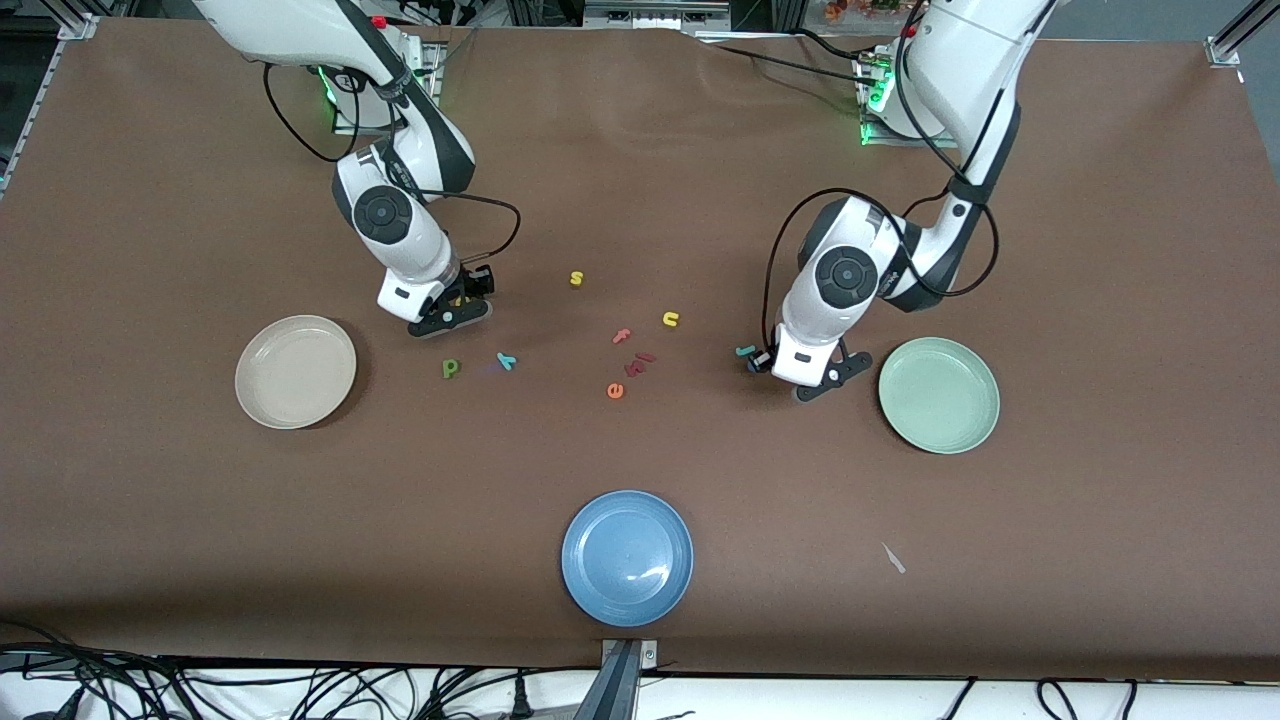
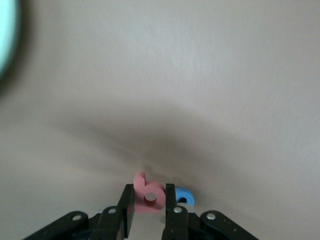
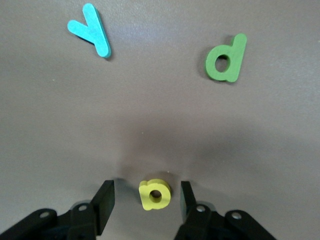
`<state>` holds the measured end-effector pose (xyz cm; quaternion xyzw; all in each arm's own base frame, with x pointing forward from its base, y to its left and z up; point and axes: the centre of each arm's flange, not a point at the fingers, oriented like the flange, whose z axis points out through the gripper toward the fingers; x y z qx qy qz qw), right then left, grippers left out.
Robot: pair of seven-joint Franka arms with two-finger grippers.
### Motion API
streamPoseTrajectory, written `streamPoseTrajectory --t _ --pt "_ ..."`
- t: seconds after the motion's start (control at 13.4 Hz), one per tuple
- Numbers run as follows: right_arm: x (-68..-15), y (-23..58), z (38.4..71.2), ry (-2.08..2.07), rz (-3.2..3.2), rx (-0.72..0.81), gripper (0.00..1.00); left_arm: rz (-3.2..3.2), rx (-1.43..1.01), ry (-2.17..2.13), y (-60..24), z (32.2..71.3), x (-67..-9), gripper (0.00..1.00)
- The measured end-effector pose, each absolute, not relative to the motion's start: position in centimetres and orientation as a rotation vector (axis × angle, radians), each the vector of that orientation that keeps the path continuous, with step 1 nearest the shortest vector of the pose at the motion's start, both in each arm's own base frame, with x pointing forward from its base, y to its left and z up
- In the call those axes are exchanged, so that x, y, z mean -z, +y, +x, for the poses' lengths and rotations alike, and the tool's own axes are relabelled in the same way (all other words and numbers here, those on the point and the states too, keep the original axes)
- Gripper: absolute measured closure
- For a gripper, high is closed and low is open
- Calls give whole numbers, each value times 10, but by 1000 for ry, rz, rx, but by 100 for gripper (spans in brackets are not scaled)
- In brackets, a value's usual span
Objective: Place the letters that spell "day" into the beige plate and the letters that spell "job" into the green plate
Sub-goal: 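Carry the pink b onto the green plate with the left gripper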
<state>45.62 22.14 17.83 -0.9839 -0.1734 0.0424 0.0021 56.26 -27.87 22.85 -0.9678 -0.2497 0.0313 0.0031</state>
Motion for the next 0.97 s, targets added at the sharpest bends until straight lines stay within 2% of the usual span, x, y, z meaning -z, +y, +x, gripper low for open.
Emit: streamPoseTrajectory --t 0.37,0.45,0.89,0.97 --pt "-173 210 462 -579 -3103 -136 42 -3029 -135 -637 -180 604 -278 74" --pt "-173 208 463 -576 -3105 -136 49 -3023 -142 -605 -157 609 -278 74" --pt "-174 206 465 -574 -3108 -135 57 -3009 -264 -463 -63 615 -233 74" --pt "-174 206 466 -569 -3109 -134 62 -3007 -290 -456 -56 613 -223 74"
